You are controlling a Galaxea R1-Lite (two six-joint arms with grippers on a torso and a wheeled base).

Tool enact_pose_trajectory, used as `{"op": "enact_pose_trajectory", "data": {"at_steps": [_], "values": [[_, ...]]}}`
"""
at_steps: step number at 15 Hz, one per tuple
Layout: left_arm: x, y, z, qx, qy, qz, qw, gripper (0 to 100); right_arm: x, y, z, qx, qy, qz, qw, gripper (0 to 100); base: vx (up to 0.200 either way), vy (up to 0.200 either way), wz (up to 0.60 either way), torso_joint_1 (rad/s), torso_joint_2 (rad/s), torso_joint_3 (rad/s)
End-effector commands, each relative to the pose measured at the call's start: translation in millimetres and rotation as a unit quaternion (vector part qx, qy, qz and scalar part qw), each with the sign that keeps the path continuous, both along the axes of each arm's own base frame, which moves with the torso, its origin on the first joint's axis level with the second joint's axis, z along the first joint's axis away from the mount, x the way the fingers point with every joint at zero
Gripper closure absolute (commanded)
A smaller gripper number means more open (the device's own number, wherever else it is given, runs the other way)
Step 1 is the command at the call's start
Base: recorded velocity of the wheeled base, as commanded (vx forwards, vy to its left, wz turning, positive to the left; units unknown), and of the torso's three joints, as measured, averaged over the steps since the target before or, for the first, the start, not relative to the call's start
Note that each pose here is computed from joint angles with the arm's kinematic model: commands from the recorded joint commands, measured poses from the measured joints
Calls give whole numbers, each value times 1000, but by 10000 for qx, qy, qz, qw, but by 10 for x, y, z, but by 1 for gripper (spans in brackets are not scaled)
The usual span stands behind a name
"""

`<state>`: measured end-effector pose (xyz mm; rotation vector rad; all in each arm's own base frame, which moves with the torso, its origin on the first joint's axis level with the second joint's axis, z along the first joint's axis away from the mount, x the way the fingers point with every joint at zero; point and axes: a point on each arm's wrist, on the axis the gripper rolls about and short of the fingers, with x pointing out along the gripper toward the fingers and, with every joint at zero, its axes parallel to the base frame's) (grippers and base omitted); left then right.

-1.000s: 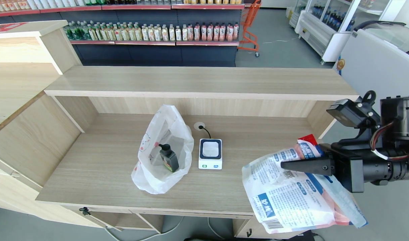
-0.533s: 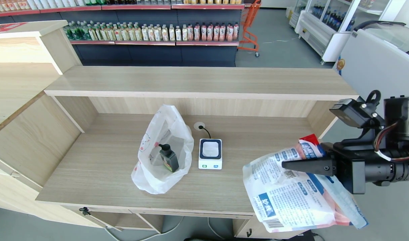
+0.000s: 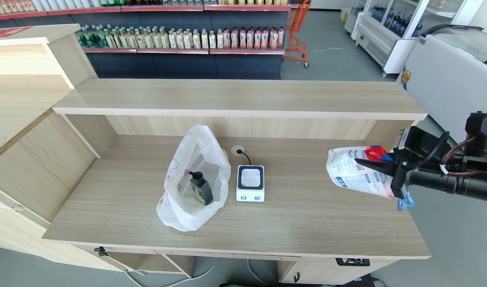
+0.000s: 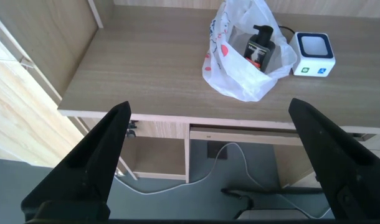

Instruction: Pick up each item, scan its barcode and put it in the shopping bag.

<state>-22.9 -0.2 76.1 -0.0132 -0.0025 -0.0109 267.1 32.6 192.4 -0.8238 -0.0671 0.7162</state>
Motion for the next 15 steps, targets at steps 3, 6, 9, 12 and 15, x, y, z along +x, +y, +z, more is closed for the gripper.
{"op": "enact_pose_trajectory", "data": {"at_steps": [3, 6, 9, 12, 15], "values": [[0, 0, 0, -3, -3, 1, 10000, 0, 100, -50, -322, -296, -211, -143, 9992, 100, 0, 0, 0, 0, 0, 0], [0, 0, 0, -3, -3, 1, 10000, 0, 68, -51, -371, -293, -249, -144, 9992, 100, 0, 0, 0, 0, 0, 0], [0, 0, 0, -3, -3, 1, 10000, 0, 40, -52, -361, -282, -260, -132, 9992, 100, 0, 0, 0, 0, 0, 0], [0, 0, 0, 12, -3, -7, 10000, 0, -28, -56, -386, -270, -190, -118, 9994, 100, 0, 0, 0, 0, 0, 0], [0, 0, 0, 20, -3, -7, 10000, 0, -95, -59, -409, -260, -127, -113, 9995, 100, 0, 67, 0, 1, 1, 1]]}}
